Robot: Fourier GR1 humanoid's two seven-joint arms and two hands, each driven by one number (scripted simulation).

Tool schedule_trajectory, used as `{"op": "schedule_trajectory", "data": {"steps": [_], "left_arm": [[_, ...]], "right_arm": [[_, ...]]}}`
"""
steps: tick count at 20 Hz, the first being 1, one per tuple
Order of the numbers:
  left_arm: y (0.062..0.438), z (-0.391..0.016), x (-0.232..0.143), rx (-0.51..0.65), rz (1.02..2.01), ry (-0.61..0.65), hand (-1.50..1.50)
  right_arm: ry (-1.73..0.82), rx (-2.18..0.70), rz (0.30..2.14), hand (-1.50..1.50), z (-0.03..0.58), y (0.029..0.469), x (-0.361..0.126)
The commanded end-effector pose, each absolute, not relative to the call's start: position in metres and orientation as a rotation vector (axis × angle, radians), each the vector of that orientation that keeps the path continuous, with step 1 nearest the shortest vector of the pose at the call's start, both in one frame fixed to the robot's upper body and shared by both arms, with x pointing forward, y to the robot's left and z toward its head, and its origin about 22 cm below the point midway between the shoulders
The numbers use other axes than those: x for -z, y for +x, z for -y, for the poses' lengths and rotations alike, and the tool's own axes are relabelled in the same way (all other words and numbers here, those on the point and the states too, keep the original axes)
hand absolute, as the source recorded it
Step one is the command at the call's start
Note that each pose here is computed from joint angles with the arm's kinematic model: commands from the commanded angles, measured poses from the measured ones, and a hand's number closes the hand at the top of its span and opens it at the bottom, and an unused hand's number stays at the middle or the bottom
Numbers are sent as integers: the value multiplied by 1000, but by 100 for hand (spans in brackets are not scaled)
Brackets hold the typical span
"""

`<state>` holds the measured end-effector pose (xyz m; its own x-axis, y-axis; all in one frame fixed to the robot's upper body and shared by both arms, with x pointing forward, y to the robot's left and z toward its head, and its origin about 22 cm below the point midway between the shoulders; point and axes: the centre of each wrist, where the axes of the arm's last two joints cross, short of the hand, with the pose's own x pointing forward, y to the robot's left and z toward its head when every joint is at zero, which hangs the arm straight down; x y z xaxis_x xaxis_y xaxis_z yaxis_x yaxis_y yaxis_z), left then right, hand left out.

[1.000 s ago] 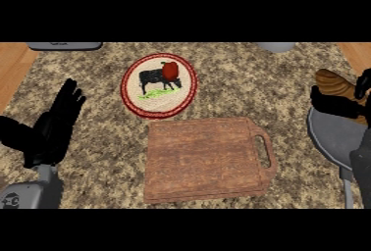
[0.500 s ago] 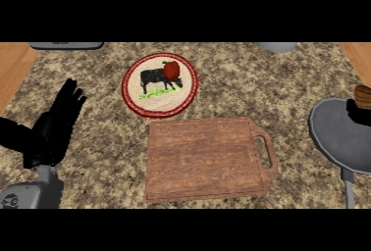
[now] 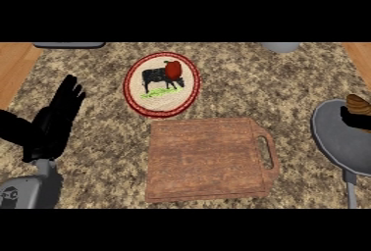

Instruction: Pick the croissant from the cutting board and place it in the pan

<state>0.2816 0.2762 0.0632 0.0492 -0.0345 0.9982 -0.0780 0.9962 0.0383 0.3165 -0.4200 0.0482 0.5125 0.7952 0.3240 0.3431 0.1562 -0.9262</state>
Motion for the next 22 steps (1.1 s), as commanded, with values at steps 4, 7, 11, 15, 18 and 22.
{"op": "schedule_trajectory", "data": {"steps": [4,7,11,15,18,22], "left_arm": [[277,-276,-62,-35,1531,96,0],[282,-273,-68,-51,1538,66,0],[283,-275,-69,-42,1532,103,0],[269,-269,-71,-38,1526,114,0],[270,-282,-59,-67,1518,119,0],[280,-283,-67,-79,1520,149,0]], "right_arm": [[-1275,-257,903,-150,438,301,11],[-1211,-296,932,-150,463,299,4],[-1220,-195,1078,-150,458,282,27],[-1188,5,1264,-150,464,282,10],[-1113,166,1344,-150,490,269,-8],[-1031,277,1403,-150,527,212,-7]]}}
